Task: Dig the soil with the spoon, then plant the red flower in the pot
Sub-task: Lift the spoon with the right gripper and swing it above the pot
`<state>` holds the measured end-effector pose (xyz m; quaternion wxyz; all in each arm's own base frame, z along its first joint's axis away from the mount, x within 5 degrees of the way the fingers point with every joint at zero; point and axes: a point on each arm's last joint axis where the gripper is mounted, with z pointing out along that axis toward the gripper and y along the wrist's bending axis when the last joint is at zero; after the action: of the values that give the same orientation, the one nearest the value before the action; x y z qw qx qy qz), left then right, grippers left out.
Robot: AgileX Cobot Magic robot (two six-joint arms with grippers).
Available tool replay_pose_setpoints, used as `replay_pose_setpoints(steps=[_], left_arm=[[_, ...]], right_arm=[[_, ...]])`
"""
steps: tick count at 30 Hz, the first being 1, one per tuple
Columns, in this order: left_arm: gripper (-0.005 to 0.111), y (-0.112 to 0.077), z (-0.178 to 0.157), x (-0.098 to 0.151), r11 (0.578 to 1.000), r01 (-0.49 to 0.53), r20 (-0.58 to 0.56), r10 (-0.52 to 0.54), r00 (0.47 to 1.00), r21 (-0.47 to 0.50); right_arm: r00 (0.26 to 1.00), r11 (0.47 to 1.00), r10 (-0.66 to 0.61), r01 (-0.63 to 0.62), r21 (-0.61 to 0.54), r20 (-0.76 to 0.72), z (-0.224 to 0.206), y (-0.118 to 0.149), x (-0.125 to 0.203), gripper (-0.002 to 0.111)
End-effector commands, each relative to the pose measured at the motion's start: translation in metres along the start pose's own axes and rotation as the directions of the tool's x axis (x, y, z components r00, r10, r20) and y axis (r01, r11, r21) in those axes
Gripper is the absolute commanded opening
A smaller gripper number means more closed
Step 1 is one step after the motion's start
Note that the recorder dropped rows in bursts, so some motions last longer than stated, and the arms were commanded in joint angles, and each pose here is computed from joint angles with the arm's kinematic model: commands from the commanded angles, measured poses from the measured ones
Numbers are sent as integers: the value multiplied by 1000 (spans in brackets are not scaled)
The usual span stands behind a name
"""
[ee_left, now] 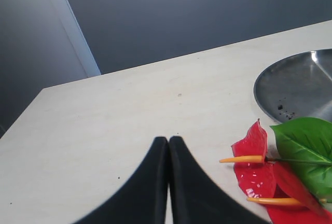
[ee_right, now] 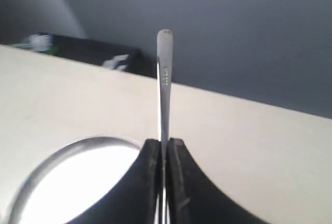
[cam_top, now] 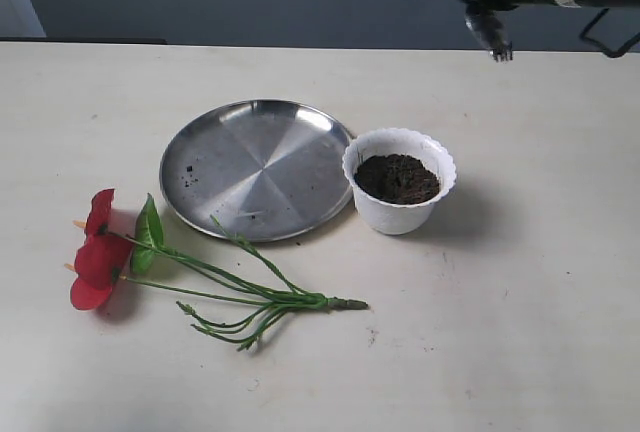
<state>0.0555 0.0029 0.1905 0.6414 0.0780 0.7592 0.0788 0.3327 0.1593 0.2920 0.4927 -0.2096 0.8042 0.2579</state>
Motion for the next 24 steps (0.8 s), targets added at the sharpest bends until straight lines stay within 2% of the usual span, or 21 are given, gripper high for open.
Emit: replay_pose_setpoints(steps=[1,4,9,18,20,22,24], left_arm=[[0,0,0,-1,1000,8,14,-8,1000,0],[0,0,0,-1,1000,8,14,-8,1000,0],[0,0,0,-1,1000,8,14,-8,1000,0],[0,0,0,-1,1000,8,14,-8,1000,0],[0,0,0,-1,1000,8,14,-8,1000,0],[0,0,0,-1,1000,8,14,-8,1000,0],[0,0,0,-1,1000,8,14,-8,1000,0]], right_arm=[[996,954,58,-77,-290,-72,-8,27,3,-1],[986,928,100,-142,-345,-135,-10,36,7,-1],[976,926,124,-179,-332,-180,-7,45,11,-1],[975,917,133,-190,-351,-180,-9,52,12,-1],[978,905,183,-208,-371,-102,-13,53,13,-1],[991,928,135,-120,-353,19,-19,50,15,-1],[990,950,8,37,-308,144,-25,51,19,-1]])
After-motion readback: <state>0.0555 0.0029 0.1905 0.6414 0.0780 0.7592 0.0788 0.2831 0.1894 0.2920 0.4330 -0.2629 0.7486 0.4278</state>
